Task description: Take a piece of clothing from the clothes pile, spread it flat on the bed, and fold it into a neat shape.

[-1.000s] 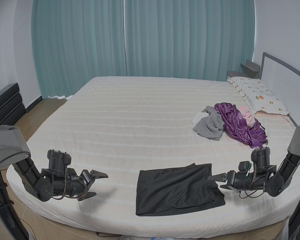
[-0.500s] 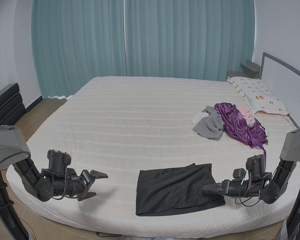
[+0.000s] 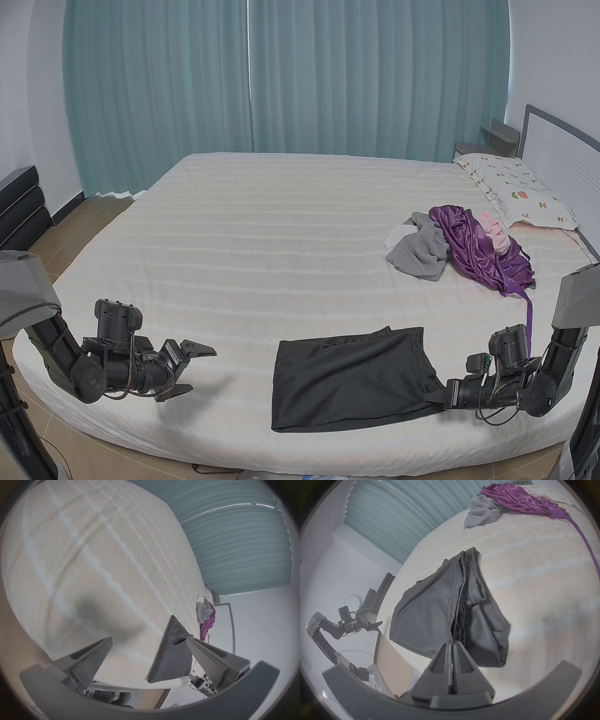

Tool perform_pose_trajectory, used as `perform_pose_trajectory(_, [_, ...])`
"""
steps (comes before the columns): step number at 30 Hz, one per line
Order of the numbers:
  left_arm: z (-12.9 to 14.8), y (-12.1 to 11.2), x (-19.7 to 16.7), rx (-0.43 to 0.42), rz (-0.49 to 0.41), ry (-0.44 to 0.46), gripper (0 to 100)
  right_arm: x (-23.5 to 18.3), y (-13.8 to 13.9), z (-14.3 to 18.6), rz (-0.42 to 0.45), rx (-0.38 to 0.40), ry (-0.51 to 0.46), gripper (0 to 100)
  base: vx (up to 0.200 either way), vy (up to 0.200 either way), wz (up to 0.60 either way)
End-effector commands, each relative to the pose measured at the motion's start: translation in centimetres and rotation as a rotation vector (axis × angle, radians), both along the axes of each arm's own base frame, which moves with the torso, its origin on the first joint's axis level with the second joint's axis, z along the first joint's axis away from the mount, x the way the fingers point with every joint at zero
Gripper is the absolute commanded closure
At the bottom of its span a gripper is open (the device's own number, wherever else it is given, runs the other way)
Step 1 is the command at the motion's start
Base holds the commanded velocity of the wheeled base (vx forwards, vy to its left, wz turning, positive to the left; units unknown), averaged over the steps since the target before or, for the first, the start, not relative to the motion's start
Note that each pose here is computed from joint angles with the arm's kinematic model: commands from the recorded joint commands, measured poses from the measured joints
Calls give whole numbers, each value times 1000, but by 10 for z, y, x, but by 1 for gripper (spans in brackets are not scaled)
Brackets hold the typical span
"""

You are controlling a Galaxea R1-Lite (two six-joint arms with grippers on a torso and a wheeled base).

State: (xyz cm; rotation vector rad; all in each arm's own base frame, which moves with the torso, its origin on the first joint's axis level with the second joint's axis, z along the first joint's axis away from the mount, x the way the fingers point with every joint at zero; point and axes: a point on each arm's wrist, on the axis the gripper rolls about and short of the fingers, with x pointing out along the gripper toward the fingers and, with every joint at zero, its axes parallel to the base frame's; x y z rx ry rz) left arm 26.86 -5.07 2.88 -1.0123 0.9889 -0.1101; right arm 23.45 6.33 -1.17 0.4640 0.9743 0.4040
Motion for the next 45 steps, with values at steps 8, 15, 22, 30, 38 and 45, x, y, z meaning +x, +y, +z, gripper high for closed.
perform_pose_trajectory(8, [-1,0,0,1,-1,1,0,-20,-16,16,-40,-8,-21,100,0,0,0])
perform_pose_trajectory(15, [-1,0,0,1,-1,1,0,-26,-24,10,-38,-37,3,100,0,0,0])
perform_pose_trajectory(22, [-1,0,0,1,-1,1,0,-27,-28,1,-28,-65,25,0,0,0,0])
perform_pose_trajectory(30, [-1,0,0,1,-1,1,0,10,-25,15,-84,7,-97,0,0,0,0])
perform_pose_trajectory(38, [-1,0,0,1,-1,1,0,68,-9,15,-153,108,-136,0,0,0,0])
perform_pose_trajectory(45, [-1,0,0,1,-1,3,0,104,7,-2,-143,128,-122,0,0,0,0])
